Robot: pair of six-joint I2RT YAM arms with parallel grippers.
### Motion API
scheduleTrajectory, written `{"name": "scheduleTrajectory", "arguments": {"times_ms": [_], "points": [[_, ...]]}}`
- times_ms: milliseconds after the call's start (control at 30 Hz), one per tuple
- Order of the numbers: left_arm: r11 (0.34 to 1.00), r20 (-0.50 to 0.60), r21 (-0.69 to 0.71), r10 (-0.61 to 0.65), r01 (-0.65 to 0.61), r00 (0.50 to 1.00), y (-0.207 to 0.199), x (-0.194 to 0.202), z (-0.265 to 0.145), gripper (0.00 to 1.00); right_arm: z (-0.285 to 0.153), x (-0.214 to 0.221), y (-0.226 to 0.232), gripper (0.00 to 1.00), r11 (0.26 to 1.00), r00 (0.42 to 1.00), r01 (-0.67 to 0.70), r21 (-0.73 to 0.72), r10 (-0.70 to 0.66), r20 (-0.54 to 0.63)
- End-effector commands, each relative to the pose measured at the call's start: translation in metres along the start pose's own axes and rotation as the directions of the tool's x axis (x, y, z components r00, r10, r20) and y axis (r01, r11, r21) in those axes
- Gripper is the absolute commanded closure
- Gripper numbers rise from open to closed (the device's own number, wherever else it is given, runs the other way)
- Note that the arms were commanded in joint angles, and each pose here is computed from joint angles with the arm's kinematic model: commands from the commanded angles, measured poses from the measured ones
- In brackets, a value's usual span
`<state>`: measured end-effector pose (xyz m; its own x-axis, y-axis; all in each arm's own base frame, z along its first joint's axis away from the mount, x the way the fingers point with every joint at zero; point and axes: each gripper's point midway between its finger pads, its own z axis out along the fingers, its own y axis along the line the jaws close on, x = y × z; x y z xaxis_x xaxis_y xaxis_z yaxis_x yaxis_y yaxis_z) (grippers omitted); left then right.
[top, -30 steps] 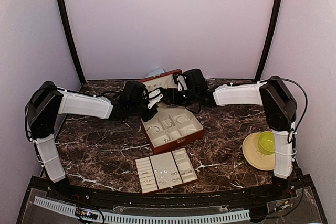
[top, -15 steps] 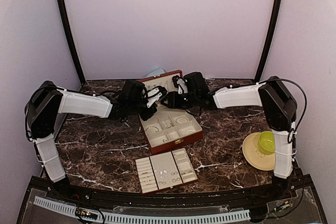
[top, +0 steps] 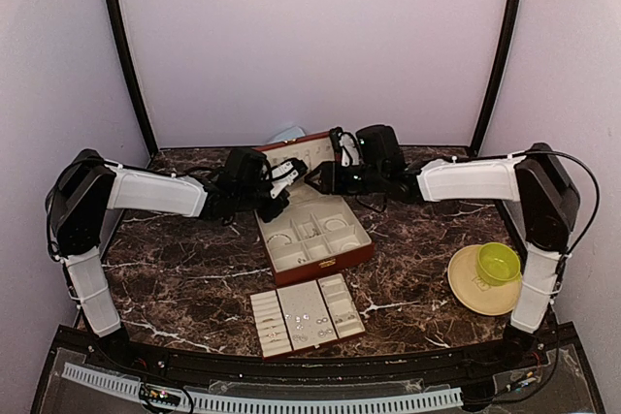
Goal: Organize the mixed jewelry
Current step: Adjust the necklace in the compartment pouch, then adjust the jewelry box at the center of the board.
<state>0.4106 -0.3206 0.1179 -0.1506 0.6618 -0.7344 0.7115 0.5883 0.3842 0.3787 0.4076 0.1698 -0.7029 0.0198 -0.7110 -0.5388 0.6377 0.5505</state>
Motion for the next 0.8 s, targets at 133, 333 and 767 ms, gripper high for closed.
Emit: {"name": "scheduleTrajectory", "arguments": {"times_ms": [133,333,767], "points": [[0.997,-0.021,-0.078,0.0,-0.001,1.0,0.028,0.01,-0.012,1.0,-0.042,-0.025,0.004,0.51,0.996,0.991,0.051,0.077,-0.06,0.116],[0.994,-0.009,-0.105,-0.022,0.021,1.0,0.041,0.01,-0.021,1.0,-0.073,-0.03,-0.009,0.5,0.98,0.986,0.068,0.189,-0.095,0.138],[0.994,0.032,-0.097,-0.055,0.058,0.998,0.052,0.01,-0.029,0.67,-0.102,-0.026,-0.022,0.49,0.964,0.982,0.033,0.263,-0.08,0.171]]}}
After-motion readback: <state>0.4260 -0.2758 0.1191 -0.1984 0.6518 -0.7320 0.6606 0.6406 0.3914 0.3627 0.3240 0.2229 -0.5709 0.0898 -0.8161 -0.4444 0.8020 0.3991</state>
